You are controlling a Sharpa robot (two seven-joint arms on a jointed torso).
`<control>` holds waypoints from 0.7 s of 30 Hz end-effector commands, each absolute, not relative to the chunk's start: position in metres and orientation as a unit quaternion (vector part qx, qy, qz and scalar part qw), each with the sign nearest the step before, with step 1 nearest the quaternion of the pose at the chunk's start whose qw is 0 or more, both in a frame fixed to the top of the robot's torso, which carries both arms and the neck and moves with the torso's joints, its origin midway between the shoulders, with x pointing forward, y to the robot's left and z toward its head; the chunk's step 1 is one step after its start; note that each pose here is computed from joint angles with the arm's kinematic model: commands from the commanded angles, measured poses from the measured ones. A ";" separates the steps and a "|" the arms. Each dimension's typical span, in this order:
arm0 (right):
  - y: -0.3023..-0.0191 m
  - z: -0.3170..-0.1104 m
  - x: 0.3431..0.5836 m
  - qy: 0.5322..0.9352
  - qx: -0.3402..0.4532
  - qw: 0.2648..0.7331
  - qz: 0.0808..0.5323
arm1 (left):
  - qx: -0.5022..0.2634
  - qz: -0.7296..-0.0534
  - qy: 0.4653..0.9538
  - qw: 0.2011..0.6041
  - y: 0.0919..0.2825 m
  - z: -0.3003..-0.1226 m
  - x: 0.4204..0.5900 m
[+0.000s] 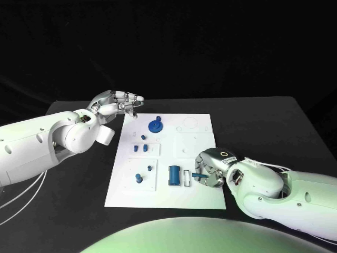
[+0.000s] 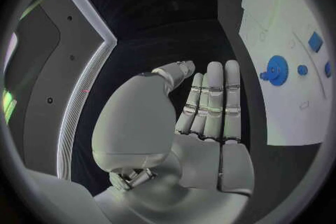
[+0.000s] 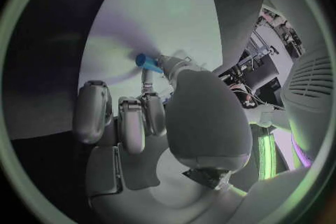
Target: Assemble the parts on the task board
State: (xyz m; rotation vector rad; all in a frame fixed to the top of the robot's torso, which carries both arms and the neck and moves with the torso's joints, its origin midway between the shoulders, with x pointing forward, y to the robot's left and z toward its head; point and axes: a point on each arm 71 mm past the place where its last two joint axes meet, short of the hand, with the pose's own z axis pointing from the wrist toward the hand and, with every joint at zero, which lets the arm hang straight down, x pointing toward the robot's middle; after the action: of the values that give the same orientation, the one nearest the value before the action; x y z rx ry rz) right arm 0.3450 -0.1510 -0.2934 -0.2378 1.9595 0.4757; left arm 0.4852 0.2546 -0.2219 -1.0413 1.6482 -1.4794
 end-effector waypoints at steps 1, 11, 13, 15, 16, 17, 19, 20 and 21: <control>-0.156 -0.299 0.344 0.828 -0.098 0.521 0.180 | -0.393 -0.574 0.636 0.334 0.252 -0.221 0.485; -0.155 -0.289 0.346 0.822 -0.029 0.528 0.213 | -0.392 -0.573 0.638 0.333 0.252 -0.221 0.484; -0.155 -0.286 0.346 0.822 -0.004 0.524 0.224 | -0.392 -0.573 0.638 0.333 0.252 -0.221 0.484; -0.154 -0.283 0.346 0.823 0.019 0.518 0.232 | -0.392 -0.574 0.638 0.333 0.252 -0.221 0.484; -0.153 -0.283 0.346 0.825 0.031 0.513 0.237 | -0.392 -0.574 0.638 0.333 0.252 -0.221 0.484; -0.153 -0.282 0.345 0.826 0.040 0.509 0.240 | -0.391 -0.574 0.638 0.333 0.252 -0.221 0.484; -0.151 -0.281 0.345 0.829 0.062 0.498 0.247 | -0.391 -0.574 0.638 0.333 0.251 -0.221 0.484; -0.151 -0.281 0.344 0.830 0.068 0.495 0.249 | -0.391 -0.574 0.638 0.333 0.251 -0.221 0.484; -0.150 -0.281 0.344 0.831 0.073 0.492 0.251 | -0.391 -0.574 0.638 0.333 0.251 -0.221 0.484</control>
State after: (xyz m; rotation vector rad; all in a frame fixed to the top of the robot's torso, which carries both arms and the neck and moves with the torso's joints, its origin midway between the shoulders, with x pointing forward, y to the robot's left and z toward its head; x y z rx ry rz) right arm 0.3445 -0.1491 -0.2800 0.0409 1.9881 0.5802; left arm 0.4845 0.2539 -0.2221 -1.0355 1.6585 -1.4779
